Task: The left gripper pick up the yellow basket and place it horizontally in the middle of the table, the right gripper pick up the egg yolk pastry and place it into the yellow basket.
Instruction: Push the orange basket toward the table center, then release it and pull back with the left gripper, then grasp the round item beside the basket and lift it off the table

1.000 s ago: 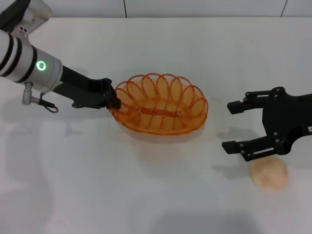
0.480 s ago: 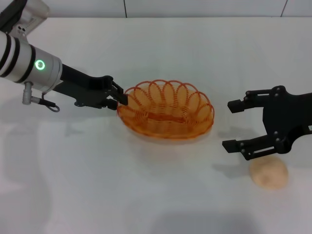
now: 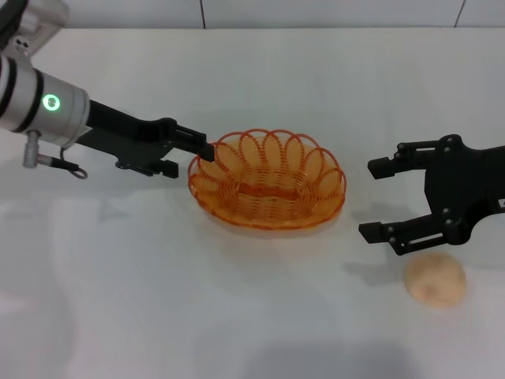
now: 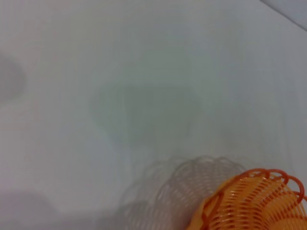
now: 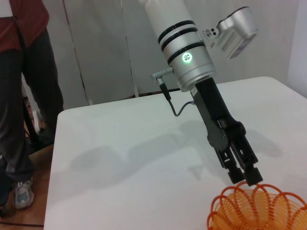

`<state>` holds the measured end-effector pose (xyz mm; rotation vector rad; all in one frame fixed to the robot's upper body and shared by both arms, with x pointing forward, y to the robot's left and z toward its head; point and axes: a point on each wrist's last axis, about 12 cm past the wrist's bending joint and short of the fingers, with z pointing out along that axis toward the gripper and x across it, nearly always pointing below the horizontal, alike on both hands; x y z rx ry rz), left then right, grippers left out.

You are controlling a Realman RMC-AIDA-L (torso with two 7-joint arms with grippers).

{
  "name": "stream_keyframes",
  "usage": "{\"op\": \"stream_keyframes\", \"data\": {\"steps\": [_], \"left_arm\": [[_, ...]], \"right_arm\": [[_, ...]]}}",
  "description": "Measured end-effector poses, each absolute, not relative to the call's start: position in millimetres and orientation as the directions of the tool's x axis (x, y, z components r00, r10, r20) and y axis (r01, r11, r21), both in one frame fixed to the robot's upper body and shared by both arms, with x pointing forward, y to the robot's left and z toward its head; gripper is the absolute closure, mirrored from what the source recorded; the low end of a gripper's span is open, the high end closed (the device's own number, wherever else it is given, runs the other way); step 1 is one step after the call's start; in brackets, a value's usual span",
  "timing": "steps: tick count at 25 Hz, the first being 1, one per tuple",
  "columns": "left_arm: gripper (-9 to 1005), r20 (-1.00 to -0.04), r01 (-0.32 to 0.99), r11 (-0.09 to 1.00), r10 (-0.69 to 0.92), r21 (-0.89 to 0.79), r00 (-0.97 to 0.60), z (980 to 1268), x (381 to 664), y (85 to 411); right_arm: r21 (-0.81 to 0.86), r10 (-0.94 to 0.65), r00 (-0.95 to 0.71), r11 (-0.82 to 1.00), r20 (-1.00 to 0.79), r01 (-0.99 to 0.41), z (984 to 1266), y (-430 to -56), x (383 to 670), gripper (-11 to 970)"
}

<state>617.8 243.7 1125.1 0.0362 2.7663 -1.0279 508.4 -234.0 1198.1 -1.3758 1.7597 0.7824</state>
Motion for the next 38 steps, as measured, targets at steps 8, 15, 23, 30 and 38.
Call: {"op": "stream_keyframes", "data": {"steps": [8,15,23,30,38], "left_arm": [[160,-0.243,0.145,0.746,-0.023,-0.649,-0.970,1133.9,619.4,253.7],[104,-0.359,0.232,0.744,-0.011,-0.627,-0.933,1144.6,619.9,270.9],[105,-0.587,0.499,0.727,0.164,-0.471,-0.793,1156.8,618.1,286.9],[106,-0.709,0.724,0.639,0.383,-0.261,-0.593,1168.3,612.5,292.7],[108,-0.734,0.865,0.476,0.529,-0.160,-0.427,1174.3,601.8,283.5]], "right_arm": [[0.017,-0.499,-0.142,0.247,-0.855,-0.969,1199.3,-237.2,509.1,117],[0.029,-0.498,-0.163,0.266,-0.852,-0.964,1197.7,-239.0,510.9,118],[0.046,-0.488,-0.204,0.314,-0.849,-0.948,1192.1,-243.6,515.7,117],[0.070,-0.512,-0.270,0.377,-0.815,-0.924,1185.9,-247.1,519.6,118],[0.090,-0.564,-0.358,0.447,-0.744,-0.890,1179.4,-251.5,520.9,119]]}}
